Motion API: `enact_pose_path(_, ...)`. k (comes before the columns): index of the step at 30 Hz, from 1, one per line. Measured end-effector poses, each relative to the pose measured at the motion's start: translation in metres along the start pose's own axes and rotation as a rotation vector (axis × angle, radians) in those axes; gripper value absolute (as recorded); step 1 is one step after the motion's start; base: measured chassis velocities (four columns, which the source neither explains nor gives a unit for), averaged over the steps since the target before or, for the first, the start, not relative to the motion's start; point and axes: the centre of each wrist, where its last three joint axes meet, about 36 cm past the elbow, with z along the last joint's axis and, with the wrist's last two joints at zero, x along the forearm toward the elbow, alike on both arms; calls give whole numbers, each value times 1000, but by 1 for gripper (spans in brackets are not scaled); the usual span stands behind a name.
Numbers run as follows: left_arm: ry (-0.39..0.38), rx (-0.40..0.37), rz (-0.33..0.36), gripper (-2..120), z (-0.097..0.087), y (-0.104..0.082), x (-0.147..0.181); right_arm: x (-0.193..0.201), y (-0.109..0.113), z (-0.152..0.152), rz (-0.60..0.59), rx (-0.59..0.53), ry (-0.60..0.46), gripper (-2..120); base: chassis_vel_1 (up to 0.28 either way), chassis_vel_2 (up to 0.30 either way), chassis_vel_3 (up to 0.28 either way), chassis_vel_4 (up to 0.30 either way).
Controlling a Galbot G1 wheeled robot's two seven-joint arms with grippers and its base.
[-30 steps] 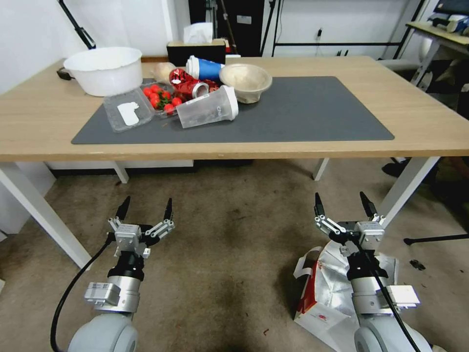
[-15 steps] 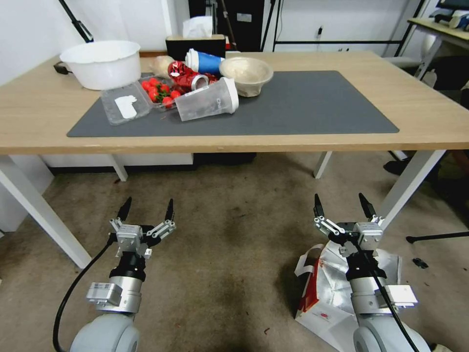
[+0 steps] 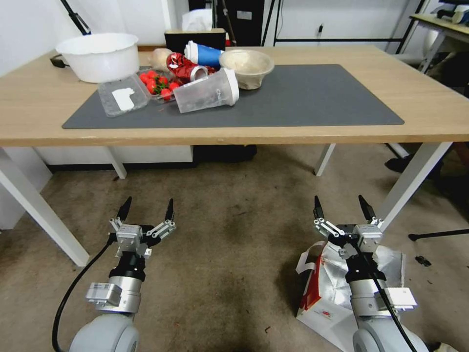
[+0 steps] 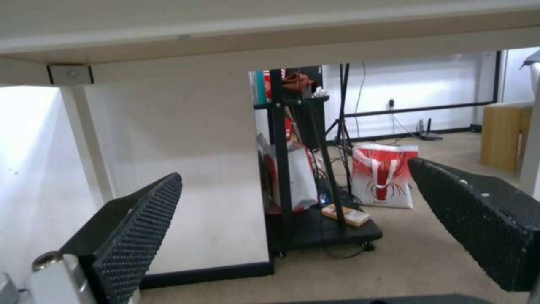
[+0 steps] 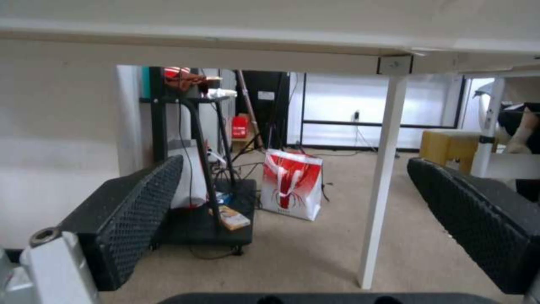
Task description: Pick up the food delivery bag from the floor and place it on the table.
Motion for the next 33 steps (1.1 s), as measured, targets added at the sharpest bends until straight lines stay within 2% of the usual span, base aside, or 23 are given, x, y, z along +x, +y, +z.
enact_pose_path(33,-2,1,14,100,-3,-1,-1,-3,1,-11,-15,-13,-20,100,0,0,0,0)
